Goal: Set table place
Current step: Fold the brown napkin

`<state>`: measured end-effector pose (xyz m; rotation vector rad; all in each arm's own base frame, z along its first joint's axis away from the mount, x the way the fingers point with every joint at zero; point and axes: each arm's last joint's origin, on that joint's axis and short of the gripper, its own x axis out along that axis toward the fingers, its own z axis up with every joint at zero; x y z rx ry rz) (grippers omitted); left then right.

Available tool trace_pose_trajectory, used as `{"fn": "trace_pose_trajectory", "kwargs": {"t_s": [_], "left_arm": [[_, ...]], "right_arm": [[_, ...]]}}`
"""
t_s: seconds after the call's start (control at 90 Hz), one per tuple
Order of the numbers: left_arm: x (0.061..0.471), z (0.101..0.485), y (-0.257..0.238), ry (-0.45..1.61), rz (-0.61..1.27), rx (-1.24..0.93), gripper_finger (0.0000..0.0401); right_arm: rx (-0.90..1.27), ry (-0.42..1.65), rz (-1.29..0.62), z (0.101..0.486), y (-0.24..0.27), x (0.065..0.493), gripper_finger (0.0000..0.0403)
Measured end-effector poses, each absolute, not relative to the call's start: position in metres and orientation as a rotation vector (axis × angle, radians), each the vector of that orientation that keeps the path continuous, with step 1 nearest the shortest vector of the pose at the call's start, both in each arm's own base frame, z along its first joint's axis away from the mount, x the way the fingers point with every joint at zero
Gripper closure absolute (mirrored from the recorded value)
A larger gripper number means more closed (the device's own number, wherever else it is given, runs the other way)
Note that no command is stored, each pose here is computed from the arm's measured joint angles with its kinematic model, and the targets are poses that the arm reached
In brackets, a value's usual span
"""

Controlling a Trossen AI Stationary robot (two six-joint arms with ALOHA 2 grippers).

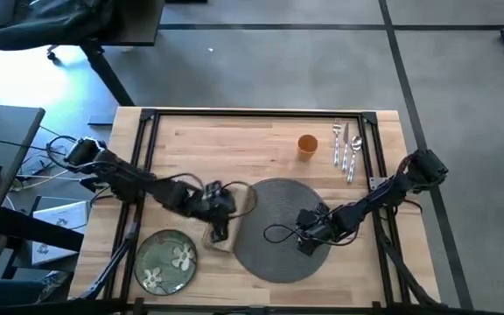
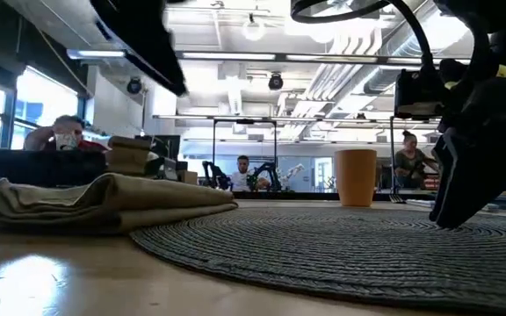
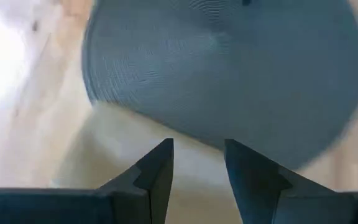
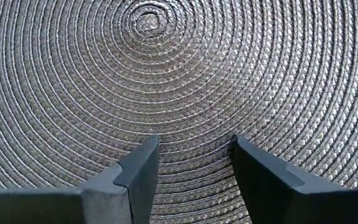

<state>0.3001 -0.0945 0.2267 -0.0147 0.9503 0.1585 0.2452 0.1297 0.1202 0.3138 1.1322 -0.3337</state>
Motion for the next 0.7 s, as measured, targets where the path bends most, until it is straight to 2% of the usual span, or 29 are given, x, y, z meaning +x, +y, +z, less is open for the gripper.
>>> {"fn": "trace_pose_trajectory", "kwargs": {"t_s": [0.144, 0.333, 0.511, 0.7], "left_arm": [[0.316, 0.189, -0.081, 1.086, 0.092, 0.084, 0.0275], [0.320, 0.148, -0.078, 1.249, 0.057, 0.089, 0.0275], [0.315, 0.138, -0.077, 1.344, 0.108, 0.065, 0.0275], [0.303, 0.143, -0.073, 1.392, 0.271, 0.012, 0.0275]], "right_arm": [[0.314, 1.132, -0.333, 0.120, 0.130, 0.245, 0.0222], [0.314, 1.130, -0.331, 0.120, 0.130, 0.245, 0.0222], [0.315, 1.129, -0.331, 0.120, 0.130, 0.245, 0.0222], [0.337, 1.127, -0.348, 0.120, 0.130, 0.245, 0.0222]]}}
